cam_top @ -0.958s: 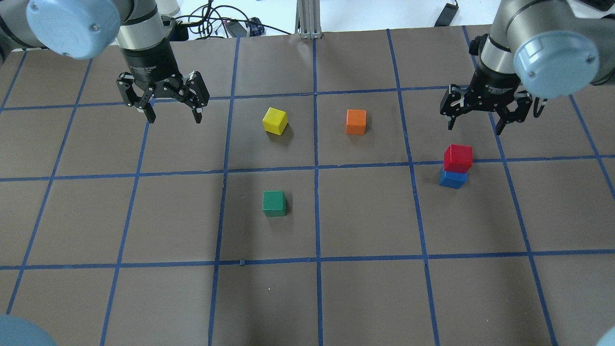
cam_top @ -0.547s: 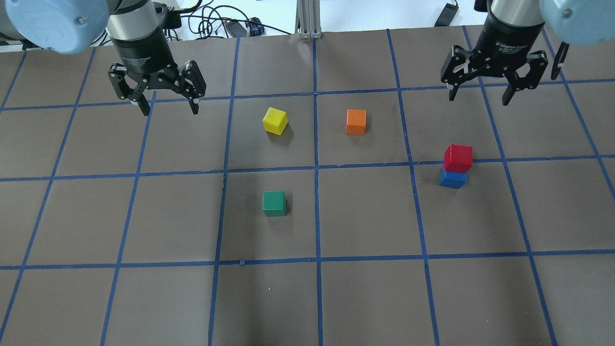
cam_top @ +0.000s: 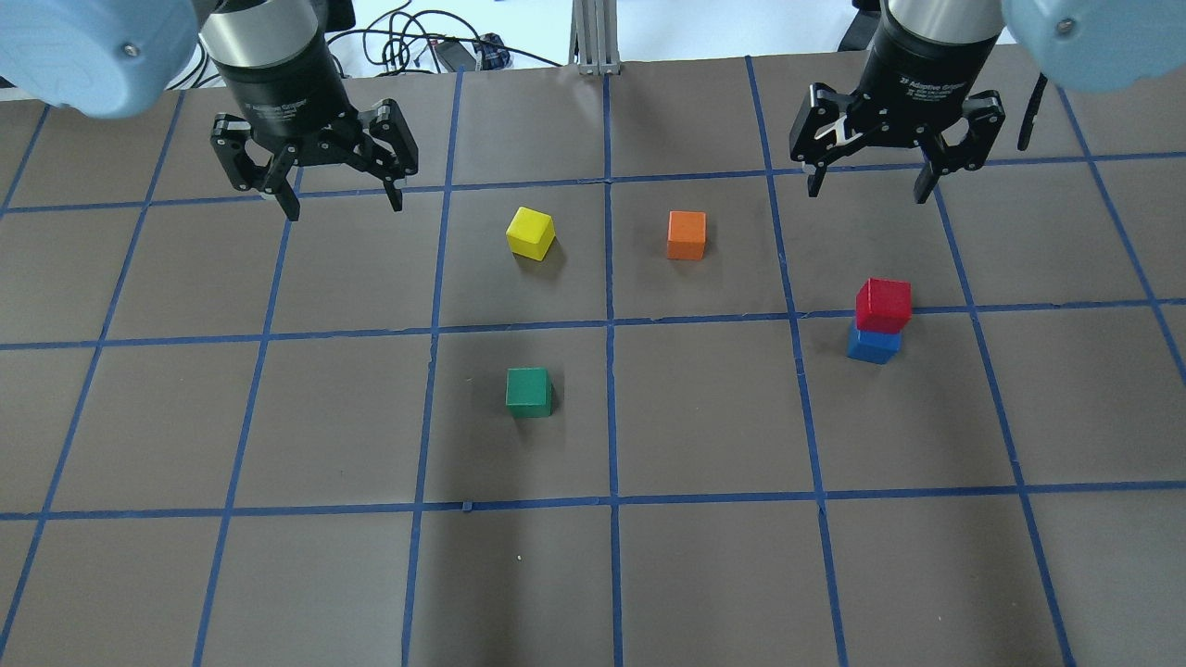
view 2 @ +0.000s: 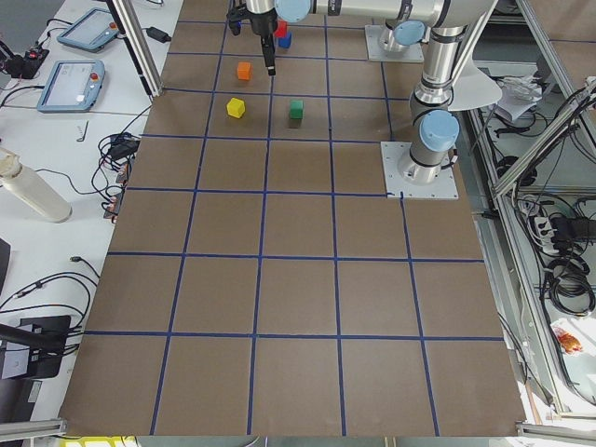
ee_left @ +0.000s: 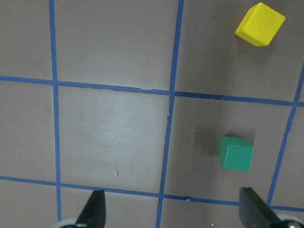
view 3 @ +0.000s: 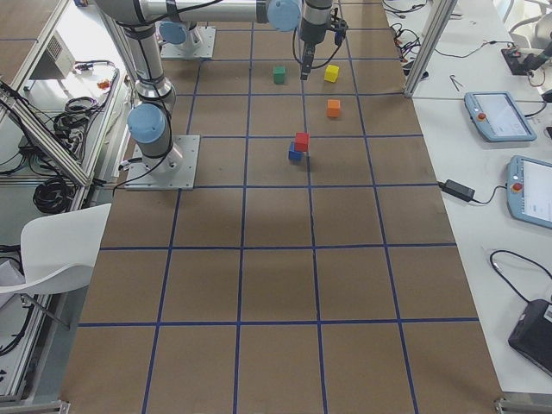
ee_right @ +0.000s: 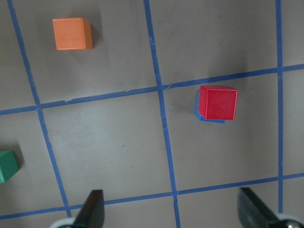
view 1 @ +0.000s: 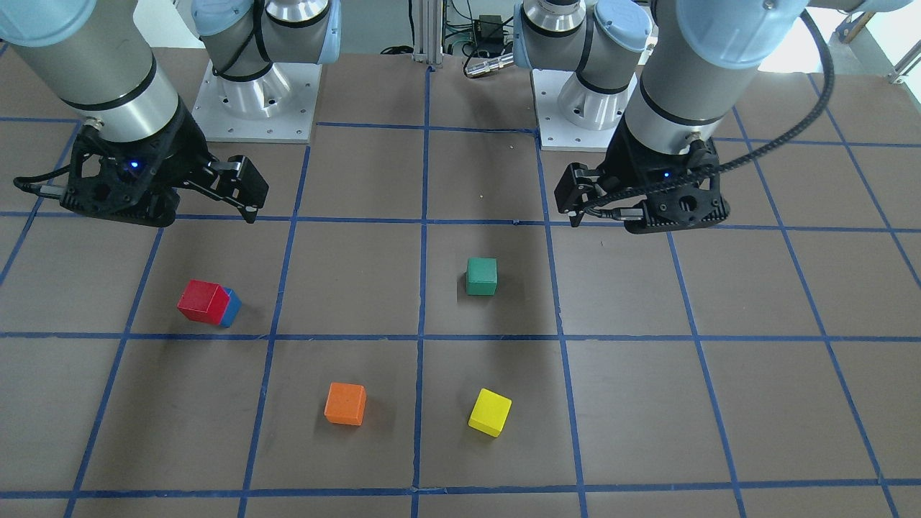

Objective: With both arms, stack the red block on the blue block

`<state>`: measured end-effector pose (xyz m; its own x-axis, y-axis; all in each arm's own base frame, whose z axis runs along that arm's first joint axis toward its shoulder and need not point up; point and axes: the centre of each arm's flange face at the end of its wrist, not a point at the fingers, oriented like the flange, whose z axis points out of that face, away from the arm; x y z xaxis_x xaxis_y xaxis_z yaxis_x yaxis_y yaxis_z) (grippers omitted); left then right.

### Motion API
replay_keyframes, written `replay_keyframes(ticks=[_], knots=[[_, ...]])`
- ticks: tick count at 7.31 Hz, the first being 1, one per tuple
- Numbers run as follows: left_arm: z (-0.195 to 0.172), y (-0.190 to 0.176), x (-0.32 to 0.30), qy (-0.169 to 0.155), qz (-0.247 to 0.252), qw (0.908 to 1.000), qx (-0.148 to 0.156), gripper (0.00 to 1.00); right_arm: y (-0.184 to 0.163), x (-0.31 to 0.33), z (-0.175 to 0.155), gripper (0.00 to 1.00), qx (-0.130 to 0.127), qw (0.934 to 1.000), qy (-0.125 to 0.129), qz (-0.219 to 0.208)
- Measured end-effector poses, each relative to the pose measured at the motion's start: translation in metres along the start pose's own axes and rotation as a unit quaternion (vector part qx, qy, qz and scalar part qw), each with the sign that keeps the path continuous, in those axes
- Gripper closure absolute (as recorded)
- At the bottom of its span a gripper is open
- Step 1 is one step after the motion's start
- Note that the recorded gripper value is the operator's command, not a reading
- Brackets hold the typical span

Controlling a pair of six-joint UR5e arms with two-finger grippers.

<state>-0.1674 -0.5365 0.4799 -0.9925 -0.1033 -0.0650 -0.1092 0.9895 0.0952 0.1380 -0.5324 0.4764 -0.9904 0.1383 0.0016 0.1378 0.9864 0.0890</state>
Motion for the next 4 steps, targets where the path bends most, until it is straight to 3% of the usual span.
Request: replay_keyframes(ticks=[4], knots=[[0.009,0.016,0.016,0.026,0.068,0.9973,-0.008,0.00,0.018,-0.001,-0.006,0.00,-0.015,0.9999,0.003,0.000]])
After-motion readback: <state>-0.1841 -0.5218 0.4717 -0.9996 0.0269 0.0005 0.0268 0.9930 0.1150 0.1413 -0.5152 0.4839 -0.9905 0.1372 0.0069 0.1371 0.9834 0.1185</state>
